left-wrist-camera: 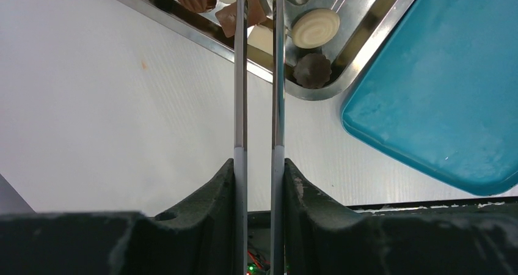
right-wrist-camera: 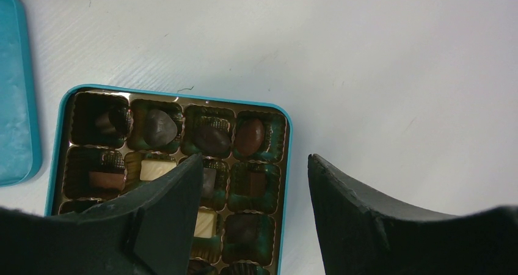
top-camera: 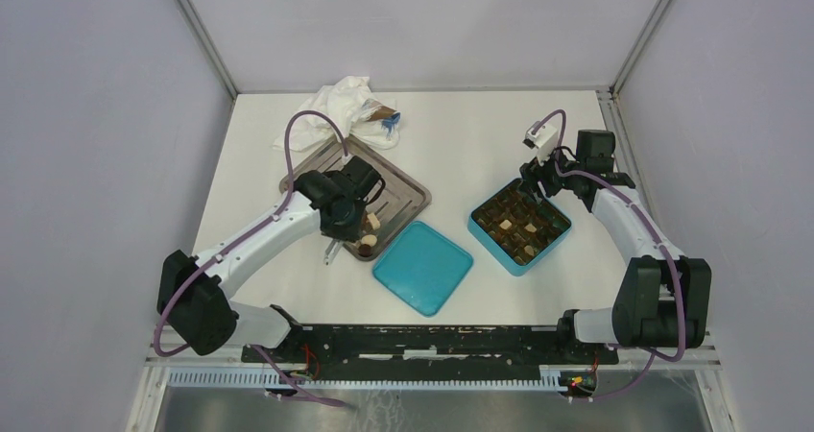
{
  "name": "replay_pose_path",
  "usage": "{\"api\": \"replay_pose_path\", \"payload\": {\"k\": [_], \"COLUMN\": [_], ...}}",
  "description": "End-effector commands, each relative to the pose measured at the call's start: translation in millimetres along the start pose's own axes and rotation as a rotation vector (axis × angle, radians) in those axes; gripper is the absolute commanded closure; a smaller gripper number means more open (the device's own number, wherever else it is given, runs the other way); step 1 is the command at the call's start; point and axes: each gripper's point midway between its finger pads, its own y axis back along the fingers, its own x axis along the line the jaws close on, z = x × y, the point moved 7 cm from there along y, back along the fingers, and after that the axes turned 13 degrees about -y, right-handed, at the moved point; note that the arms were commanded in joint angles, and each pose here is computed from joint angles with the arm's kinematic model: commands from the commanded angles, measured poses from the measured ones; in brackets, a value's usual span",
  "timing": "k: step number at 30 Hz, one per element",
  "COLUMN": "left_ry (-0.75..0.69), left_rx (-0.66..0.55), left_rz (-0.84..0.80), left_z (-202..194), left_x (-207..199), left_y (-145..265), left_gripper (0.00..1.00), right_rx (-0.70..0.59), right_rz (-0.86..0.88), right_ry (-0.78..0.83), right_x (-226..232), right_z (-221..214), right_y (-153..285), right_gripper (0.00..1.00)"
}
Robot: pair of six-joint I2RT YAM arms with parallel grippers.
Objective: Pack the chocolate
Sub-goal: Pick up the fake chocolate from the plate.
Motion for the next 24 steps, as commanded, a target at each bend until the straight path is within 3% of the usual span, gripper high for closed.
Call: {"api": "replay_pose_path", "payload": {"k": [1,11,24], "left_ry": [0.007,0.016,0.022], "left_rx": [-0.071,-0.102,-0.042], "left_rz": [-0.019,-0.104,-0.025], "left_z": [15,18,13], "left_x": [4,-2,4], "left_y": [6,9,-4], "left_gripper": [0.78,0.72,0.65], "right_rx": [-0.007,0.0,0.002], "right_rz": [0.015,0.02,0.022], "right_ry": [0.013,0.012,0.015], "right_x": [1,1,1], "right_z": [2,1,1], "right_y": [-2,-4,-4], "right_gripper": [0.31,0.31,0.31]}}
